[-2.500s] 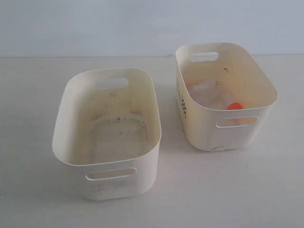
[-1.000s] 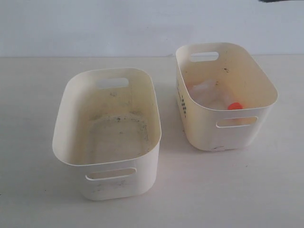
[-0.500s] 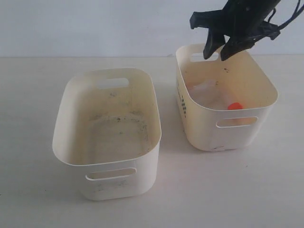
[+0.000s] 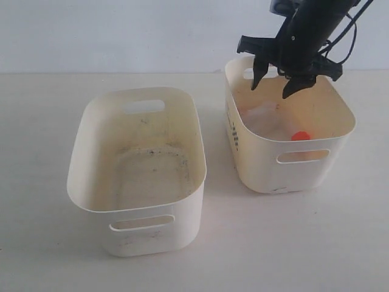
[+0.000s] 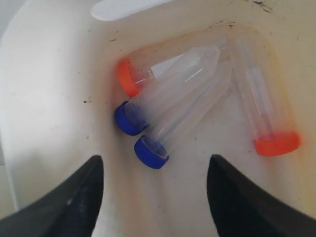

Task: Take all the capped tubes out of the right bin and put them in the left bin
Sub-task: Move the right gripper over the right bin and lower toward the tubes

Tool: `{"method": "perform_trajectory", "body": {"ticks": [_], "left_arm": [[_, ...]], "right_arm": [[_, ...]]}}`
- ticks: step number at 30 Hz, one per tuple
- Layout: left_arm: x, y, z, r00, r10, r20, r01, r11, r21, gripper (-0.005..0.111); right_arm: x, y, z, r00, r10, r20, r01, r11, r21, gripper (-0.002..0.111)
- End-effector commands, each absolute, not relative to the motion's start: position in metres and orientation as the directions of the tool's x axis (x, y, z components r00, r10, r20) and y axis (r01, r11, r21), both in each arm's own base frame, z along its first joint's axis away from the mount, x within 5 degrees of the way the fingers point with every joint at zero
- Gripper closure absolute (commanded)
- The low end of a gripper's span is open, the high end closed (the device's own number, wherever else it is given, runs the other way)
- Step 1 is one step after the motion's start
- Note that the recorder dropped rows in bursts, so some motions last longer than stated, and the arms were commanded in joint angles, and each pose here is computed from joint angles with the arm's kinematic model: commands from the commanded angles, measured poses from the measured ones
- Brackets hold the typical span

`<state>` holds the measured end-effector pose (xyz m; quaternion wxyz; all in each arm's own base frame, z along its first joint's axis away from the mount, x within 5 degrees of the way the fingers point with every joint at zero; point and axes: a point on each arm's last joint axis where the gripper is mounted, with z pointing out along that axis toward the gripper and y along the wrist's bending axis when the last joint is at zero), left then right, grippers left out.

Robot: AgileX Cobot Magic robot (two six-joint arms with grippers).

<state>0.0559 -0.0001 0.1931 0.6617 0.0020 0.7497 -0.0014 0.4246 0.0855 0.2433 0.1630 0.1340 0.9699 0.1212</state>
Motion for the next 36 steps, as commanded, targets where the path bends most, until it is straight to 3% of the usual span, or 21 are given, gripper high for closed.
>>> {"method": "perform_trajectory", "body": {"ticks": [1, 9, 20, 29, 36], "left_arm": [[0.056, 0.0, 0.195, -0.115, -0.015, -0.993, 0.004, 1.0, -0.015, 0.102], [0.056, 0.0, 0.195, -0.115, -0.015, -0.993, 0.004, 1.0, -0.015, 0.102], [0.056, 0.0, 0.195, -0.115, -0.015, -0.993, 0.004, 1.0, -0.015, 0.102], [0.056, 0.0, 0.195, -0.115, -0.015, -0.993, 0.004, 1.0, -0.015, 0.102], [0.056, 0.0, 0.195, -0.115, -0.015, -0.993, 0.004, 1.0, -0.015, 0.102]], "right_arm": [[0.43, 0.086, 0.237, -0.891, 0.35, -0.287, 0.267, 0.919, 0.291, 0.048], [0.44, 0.102, 0.201, -0.901, 0.342, -0.266, 0.268, 0.922, 0.279, 0.048], [0.442, 0.095, 0.186, -0.92, 0.279, -0.276, 0.238, 0.955, 0.175, 0.048], [0.453, 0.099, 0.171, -0.871, 0.385, -0.305, 0.323, 0.917, 0.235, 0.048], [0.452, 0.096, 0.143, -0.899, 0.36, -0.251, 0.328, 0.931, 0.16, 0.048]]}}
